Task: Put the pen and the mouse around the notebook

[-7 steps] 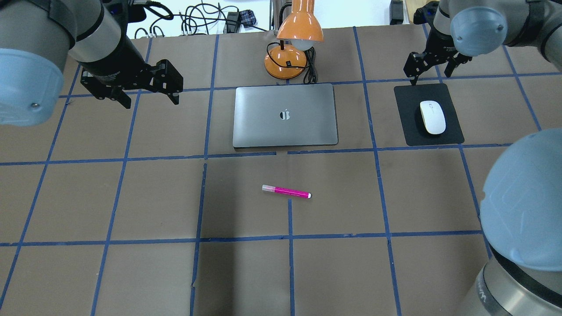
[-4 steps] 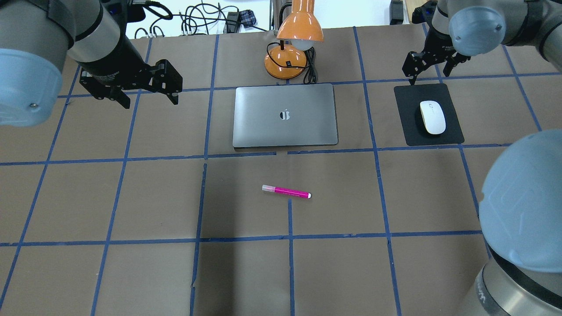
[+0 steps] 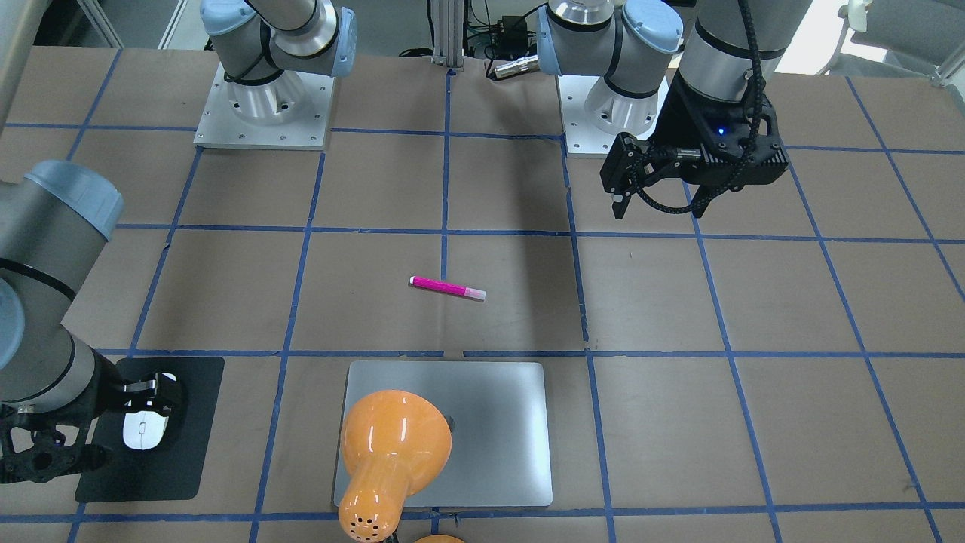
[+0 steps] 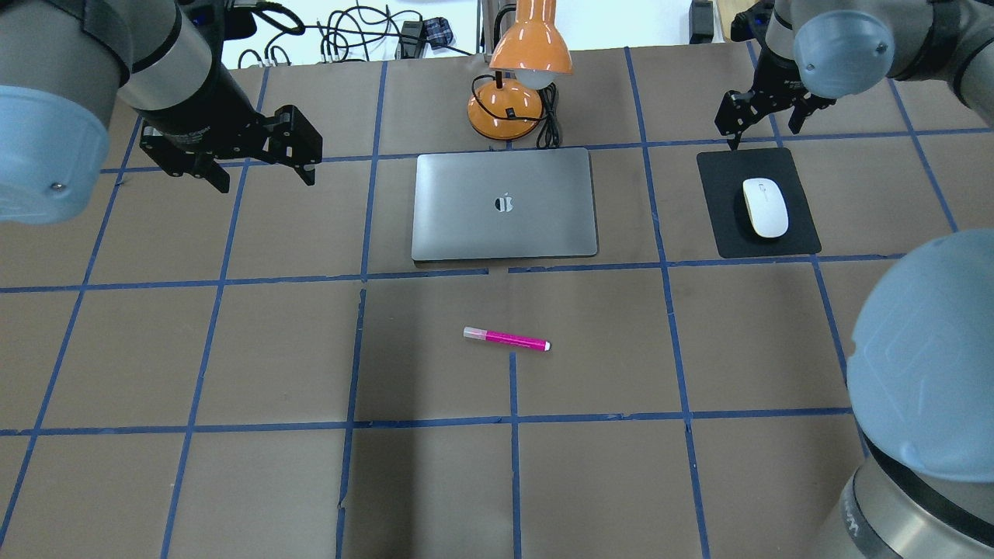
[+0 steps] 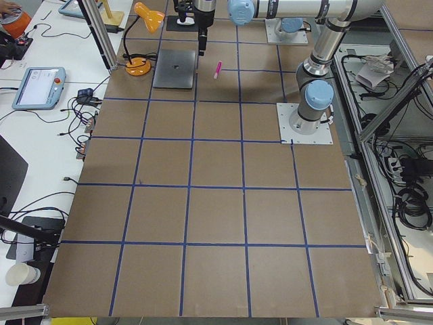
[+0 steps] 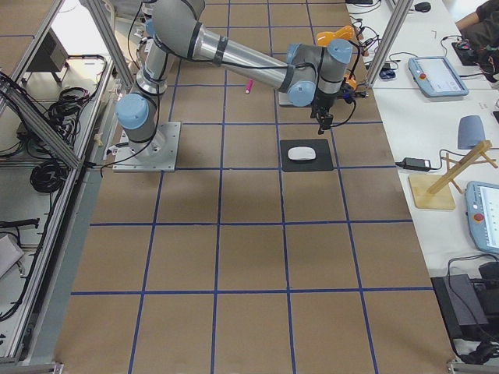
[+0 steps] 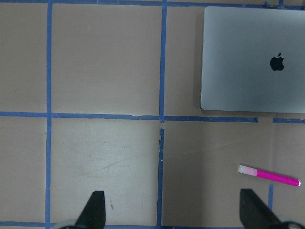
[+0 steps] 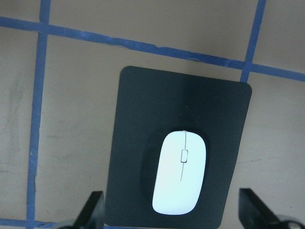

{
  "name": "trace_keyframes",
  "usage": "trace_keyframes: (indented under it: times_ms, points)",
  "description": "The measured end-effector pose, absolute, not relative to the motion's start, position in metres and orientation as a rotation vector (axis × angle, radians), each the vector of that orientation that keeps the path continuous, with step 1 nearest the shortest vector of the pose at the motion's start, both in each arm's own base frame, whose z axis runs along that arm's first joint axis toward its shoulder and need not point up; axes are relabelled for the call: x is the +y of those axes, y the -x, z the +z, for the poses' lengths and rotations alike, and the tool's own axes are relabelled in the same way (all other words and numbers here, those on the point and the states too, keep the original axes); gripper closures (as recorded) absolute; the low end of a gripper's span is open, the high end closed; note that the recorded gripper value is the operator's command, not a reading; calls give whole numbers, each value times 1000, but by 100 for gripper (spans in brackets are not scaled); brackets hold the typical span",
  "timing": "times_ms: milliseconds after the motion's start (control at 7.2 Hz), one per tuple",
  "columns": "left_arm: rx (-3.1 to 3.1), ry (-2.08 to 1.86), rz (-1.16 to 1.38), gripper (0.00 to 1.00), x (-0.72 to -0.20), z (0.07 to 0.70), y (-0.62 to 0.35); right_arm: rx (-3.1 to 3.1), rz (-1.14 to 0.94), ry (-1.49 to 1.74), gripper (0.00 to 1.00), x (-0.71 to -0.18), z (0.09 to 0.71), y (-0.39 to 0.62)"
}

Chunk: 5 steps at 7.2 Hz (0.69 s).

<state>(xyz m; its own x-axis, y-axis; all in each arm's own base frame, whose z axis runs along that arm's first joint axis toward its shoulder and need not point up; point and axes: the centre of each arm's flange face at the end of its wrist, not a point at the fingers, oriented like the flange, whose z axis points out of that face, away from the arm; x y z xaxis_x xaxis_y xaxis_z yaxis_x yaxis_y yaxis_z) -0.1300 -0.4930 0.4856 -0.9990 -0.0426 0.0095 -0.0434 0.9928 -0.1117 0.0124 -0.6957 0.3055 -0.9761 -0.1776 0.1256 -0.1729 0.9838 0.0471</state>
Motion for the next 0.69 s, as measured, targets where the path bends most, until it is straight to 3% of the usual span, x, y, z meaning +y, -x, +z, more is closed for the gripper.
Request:
trace_keyframes:
  times_ms: [694]
  points:
    - [-3129,-69,174,0,-492,485,130,-2995,-31,-265,0,-700,318,-12]
